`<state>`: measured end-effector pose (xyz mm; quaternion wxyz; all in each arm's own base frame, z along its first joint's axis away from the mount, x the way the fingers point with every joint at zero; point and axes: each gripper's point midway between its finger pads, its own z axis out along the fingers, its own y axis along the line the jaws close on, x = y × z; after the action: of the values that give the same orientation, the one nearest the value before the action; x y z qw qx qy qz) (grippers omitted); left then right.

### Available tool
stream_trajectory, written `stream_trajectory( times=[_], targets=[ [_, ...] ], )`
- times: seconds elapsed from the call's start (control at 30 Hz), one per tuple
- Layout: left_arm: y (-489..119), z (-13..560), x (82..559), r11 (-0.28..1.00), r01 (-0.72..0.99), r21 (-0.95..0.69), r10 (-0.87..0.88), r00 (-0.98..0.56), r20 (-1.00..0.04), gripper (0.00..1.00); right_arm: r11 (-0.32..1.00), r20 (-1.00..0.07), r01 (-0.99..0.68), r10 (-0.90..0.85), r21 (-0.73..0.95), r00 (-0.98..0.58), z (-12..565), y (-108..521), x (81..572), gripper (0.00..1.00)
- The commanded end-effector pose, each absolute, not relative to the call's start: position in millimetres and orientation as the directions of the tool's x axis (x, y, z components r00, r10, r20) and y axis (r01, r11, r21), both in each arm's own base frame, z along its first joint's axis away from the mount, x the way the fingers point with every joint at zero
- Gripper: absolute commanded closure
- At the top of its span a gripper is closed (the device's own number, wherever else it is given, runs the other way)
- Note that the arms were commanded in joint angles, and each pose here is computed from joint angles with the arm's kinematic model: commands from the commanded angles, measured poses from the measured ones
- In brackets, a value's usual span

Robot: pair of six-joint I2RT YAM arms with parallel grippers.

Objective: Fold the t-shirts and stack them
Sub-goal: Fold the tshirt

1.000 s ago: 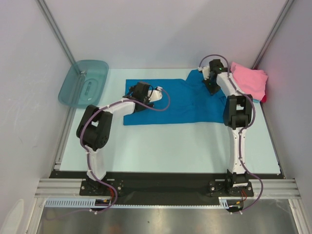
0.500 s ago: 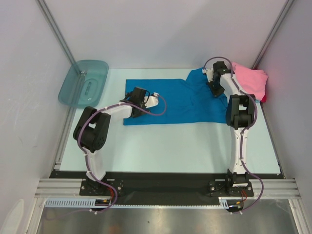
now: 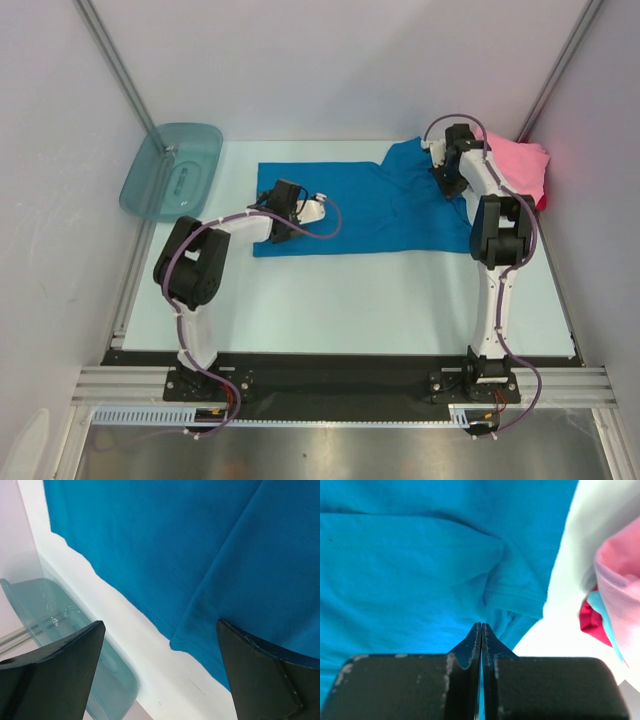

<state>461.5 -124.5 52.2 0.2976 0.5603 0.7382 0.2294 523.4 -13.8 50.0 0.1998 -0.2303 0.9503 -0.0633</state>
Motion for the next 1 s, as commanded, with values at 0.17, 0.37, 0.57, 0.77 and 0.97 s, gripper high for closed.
stream_trajectory(
  times=[0.17, 0.37, 0.57, 0.77, 0.97],
  targets=[
    [-129, 44, 474, 0.258, 0.707, 0.659, 0.966, -0.187, -0.178, 0.0, 0.877, -0.374, -0.435, -0.481, -0.205, -0.793, 82, -9, 509, 1.0],
    [-126, 38, 475, 0.256, 0.717, 0.649, 0.967, -0.199, -0.161, 0.0, 0.882, -0.34, -0.456, -0.469, -0.122, -0.815, 57, 2, 499, 1.0],
    [-119, 39, 475, 0.262, 0.717, 0.646, 0.965, -0.215, -0.152, 0.0, 0.881, -0.308, -0.467, -0.467, -0.079, -0.829, 38, 9, 491, 1.0],
    [-109, 46, 474, 0.268, 0.713, 0.648, 0.962, -0.235, -0.14, 0.0, 0.887, -0.279, -0.454, -0.457, -0.079, -0.844, 26, 2, 488, 1.0],
    [-92, 45, 470, 0.269, 0.722, 0.638, 0.959, -0.263, -0.107, 0.0, 0.909, -0.258, -0.411, -0.415, -0.073, -0.873, 16, -20, 479, 1.0]
  ],
)
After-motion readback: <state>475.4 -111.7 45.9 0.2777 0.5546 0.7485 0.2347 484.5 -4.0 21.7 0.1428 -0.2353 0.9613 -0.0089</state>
